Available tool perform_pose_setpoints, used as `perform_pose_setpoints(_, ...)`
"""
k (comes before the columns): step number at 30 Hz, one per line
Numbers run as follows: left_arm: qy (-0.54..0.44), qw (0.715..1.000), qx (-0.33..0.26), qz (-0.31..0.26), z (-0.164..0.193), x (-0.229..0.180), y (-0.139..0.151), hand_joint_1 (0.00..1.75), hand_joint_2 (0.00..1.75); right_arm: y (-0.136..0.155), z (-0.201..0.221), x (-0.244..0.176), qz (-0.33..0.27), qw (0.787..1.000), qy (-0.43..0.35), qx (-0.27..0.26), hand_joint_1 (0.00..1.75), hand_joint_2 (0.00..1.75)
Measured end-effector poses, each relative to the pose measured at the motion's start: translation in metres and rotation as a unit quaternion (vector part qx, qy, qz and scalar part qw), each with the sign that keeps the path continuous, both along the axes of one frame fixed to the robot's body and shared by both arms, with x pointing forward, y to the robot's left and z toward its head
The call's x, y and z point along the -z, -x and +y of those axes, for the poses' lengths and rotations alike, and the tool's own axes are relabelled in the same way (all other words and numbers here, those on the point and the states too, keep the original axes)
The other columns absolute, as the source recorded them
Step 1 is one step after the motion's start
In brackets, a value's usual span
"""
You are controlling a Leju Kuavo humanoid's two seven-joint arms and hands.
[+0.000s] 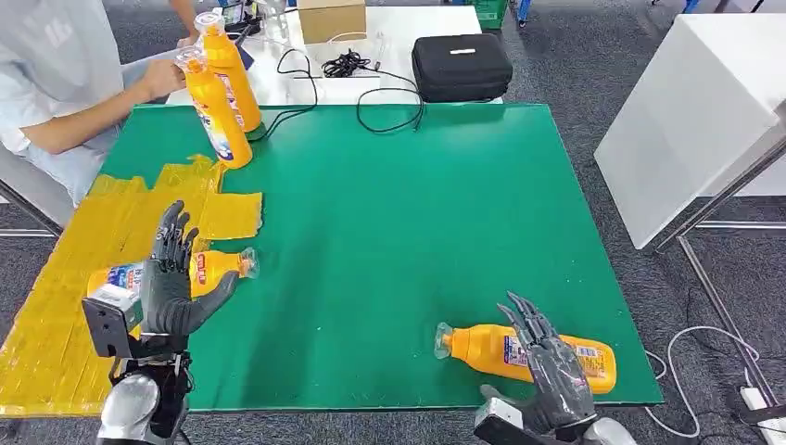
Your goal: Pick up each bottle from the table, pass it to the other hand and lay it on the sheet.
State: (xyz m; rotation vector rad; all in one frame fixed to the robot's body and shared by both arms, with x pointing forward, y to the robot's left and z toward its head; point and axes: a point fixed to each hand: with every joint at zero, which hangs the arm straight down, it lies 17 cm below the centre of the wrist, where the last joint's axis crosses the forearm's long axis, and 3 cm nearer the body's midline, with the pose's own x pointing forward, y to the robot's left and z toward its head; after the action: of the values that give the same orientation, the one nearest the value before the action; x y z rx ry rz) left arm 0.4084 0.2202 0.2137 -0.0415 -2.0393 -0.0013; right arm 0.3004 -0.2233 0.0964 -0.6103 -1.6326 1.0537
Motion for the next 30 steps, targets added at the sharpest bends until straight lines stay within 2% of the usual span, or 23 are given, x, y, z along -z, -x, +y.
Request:
perform_pose_setpoints(7,0.012,1.000,0.003,0.003,0.003,-0.001,0.007,0.00,1.75,0.018,-0.048,0.038,0.065,0.992,0.091,0.060,0.00,1.75)
perform_pose_setpoints(13,0.013,1.000,0.003,0.001,0.003,-0.002,0.010,0.00,1.75,0.027,-0.057,0.046,0.075,0.989,0.113,0.054,0.00,1.75)
perform_pose_setpoints(18,0.010,1.000,0.002,0.012,0.001,0.001,0.008,0.00,1.75,0.025,-0.075,0.055,0.082,0.981,0.147,0.094,0.00,1.75)
perform_pose_setpoints(30,0.009,1.000,-0.006,0.027,-0.004,0.006,0.007,0.00,1.75,0.013,-0.099,0.078,0.090,0.966,0.198,0.137,0.00,1.75)
